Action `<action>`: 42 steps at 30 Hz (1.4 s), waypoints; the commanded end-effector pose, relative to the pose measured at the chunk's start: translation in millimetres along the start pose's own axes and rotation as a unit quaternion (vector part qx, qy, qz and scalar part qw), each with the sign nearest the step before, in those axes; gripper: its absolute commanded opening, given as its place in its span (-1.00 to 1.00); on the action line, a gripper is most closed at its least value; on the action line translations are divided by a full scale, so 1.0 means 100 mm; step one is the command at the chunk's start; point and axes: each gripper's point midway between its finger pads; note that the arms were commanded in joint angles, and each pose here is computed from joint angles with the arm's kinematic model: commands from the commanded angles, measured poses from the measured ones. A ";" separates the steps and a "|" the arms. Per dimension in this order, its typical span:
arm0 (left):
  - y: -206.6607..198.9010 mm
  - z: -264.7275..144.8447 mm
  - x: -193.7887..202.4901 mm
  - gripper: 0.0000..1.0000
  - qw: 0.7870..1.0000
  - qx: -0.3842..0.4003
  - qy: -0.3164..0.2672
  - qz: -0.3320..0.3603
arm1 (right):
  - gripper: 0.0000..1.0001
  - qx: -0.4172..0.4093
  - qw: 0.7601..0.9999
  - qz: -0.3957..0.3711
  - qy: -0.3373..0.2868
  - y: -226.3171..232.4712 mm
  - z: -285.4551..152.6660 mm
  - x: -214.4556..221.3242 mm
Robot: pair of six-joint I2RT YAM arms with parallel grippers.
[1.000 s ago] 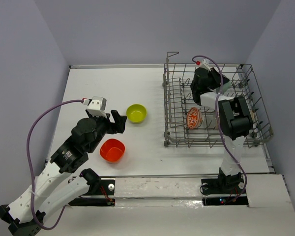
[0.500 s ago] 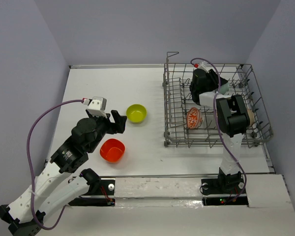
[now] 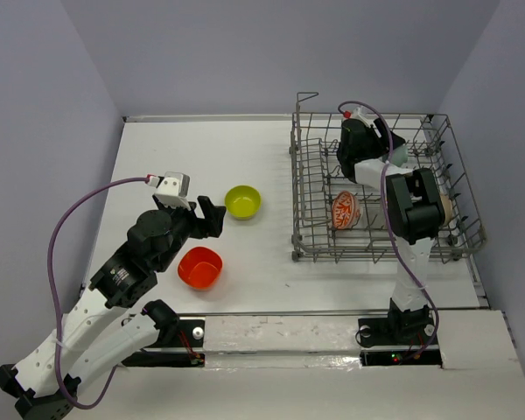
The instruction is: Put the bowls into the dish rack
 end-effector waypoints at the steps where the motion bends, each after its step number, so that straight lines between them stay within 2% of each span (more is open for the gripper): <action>1: 0.00 0.02 -0.05 0.73 1.000 0.001 -0.013 0.004 | 0.35 0.009 0.997 0.074 -0.010 -0.35 -0.02 -0.25; 7: 0.01 0.04 -0.03 0.73 1.000 -0.004 -0.010 0.005 | 0.36 -0.014 0.992 0.127 -0.009 -0.49 -0.07 -0.35; 16: 0.09 0.07 -0.01 0.73 1.000 -0.023 -0.006 0.004 | 0.39 -0.108 0.976 0.187 -0.008 -0.44 -0.20 -0.50; 20: 0.14 0.09 0.01 0.73 0.999 -0.037 -0.002 0.005 | 0.40 -0.189 0.958 0.217 -0.009 -0.30 -0.37 -0.63; 25: 0.26 0.18 0.09 0.73 0.998 -0.068 0.015 0.003 | 0.40 -0.264 0.926 0.268 -0.010 -0.34 -0.59 -0.75; 28: 0.33 0.25 0.13 0.72 0.996 -0.087 0.026 -0.003 | 0.40 -0.323 0.900 0.291 0.000 -0.41 -0.82 -0.78; 30: 0.36 0.32 0.17 0.73 0.995 -0.097 0.039 -0.006 | 0.41 -0.363 0.866 0.345 0.001 -0.59 -1.03 -0.87; 32: 0.43 0.39 0.21 0.72 0.993 -0.107 0.052 -0.019 | 0.42 -0.388 0.845 0.369 0.003 -0.75 -1.20 -0.84; 34: 0.46 0.53 0.28 0.71 0.990 -0.109 0.076 -0.045 | 0.43 -0.428 0.801 0.419 0.002 -1.01 -1.49 -0.83; 35: 0.46 0.58 0.30 0.70 0.989 -0.107 0.083 -0.056 | 0.44 -0.442 0.792 0.422 -0.005 -1.09 -1.58 -0.80; 36: 0.45 0.68 0.39 0.69 0.987 -0.107 0.100 -0.071 | 0.43 -0.476 0.765 0.434 -0.006 -1.13 -1.76 -0.80; 39: 0.45 0.90 0.40 0.66 0.982 -0.116 0.113 -0.100 | 0.43 -0.533 0.717 0.449 -0.015 -1.34 -2.14 -0.63; 42: 0.38 1.14 0.45 0.63 0.979 -0.108 0.129 -0.116 | 0.43 -0.574 0.684 0.450 -0.022 -1.48 -2.44 -0.41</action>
Point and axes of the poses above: each gripper's point midway between its finger pads, its own z axis out along the fingers, its own y axis along the line the jaws close on, x = y × z, and after that the axes turned 5 degrees about z, right-handed
